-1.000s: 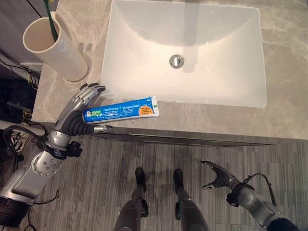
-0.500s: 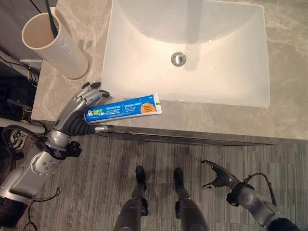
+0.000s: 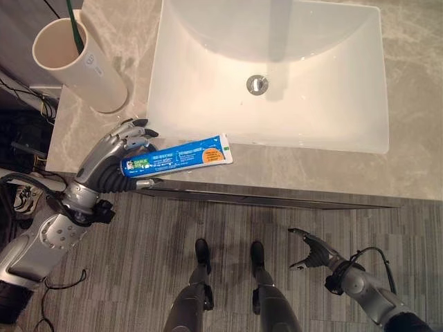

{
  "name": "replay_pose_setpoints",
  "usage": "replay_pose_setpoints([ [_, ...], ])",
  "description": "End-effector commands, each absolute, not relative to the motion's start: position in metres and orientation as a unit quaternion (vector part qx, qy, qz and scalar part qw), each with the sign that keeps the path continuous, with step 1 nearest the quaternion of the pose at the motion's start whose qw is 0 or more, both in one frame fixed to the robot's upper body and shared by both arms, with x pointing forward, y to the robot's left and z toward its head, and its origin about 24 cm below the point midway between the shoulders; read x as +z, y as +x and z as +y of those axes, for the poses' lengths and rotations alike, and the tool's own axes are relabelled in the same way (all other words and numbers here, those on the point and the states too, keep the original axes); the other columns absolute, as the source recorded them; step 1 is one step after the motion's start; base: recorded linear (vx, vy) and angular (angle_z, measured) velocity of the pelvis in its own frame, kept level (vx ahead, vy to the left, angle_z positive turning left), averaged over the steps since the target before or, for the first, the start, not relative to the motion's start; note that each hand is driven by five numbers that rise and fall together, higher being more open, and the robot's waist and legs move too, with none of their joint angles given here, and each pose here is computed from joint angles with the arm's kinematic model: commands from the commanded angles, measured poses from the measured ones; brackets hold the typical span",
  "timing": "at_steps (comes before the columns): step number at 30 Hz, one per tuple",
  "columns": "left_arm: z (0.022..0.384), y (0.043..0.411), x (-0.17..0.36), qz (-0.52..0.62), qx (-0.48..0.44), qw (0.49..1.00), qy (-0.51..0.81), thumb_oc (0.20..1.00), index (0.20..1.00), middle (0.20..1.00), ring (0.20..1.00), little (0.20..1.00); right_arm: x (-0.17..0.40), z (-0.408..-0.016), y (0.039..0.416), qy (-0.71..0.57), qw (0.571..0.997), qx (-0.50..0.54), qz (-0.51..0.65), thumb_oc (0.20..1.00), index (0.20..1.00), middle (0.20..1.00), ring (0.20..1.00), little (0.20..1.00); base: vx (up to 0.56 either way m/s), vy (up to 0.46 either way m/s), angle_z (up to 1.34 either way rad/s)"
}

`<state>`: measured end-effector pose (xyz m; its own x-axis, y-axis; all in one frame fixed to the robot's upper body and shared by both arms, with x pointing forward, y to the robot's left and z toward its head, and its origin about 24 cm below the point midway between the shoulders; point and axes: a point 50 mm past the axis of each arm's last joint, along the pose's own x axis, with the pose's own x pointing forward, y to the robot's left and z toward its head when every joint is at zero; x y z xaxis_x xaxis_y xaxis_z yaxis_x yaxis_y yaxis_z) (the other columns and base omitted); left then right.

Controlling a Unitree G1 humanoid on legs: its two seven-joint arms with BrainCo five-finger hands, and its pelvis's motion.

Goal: Put brush and paste in cup on sink, flatten towel.

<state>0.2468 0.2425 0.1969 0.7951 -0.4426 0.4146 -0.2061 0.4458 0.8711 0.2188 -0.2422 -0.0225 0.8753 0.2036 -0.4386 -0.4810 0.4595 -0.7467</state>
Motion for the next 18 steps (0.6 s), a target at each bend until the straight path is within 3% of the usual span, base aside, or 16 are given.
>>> replay_pose_setpoints([
  [1, 0.255, 0.256, 0.175, -0.225, -0.11, 0.739, 0.625, 0.2, 0.2, 0.2, 0.2, 0.2, -0.01, -0.244, 0.218, -0.491, 0.839, 0.206, 0.114, 1.0, 1.0, 1.0, 1.0, 1.0, 0.0, 0.0, 0.0],
  [8, 0.249, 0.255, 0.174, -0.229, -0.158, 0.672, 0.686, 0.2, 0.2, 0.2, 0.2, 0.2, -0.019, -0.259, 0.21, -0.499, 0.835, 0.185, 0.142, 1.0, 1.0, 1.0, 1.0, 1.0, 0.0, 0.0, 0.0],
  [16, 0.254, 0.255, 0.163, -0.205, -0.152, 0.715, 0.651, 0.2, 0.2, 0.2, 0.2, 0.2, -0.028, -0.269, 0.2, -0.495, 0.833, 0.173, 0.174, 1.0, 1.0, 1.0, 1.0, 1.0, 0.0, -0.012, -0.01],
  [17, 0.257, 0.255, 0.156, -0.192, -0.135, 0.744, 0.625, 0.2, 0.2, 0.2, 0.2, 0.2, -0.034, -0.271, 0.196, -0.495, 0.83, 0.173, 0.19, 1.0, 1.0, 1.0, 1.0, 1.0, -0.04, -0.029, -0.04],
  [18, 0.258, 0.255, 0.156, -0.191, -0.13, 0.747, 0.623, 0.244, 0.244, 0.244, 0.244, 0.244, -0.033, -0.271, 0.196, -0.496, 0.83, 0.174, 0.187, 1.0, 1.0, 1.0, 1.0, 1.0, -0.04, -0.029, -0.02],
])
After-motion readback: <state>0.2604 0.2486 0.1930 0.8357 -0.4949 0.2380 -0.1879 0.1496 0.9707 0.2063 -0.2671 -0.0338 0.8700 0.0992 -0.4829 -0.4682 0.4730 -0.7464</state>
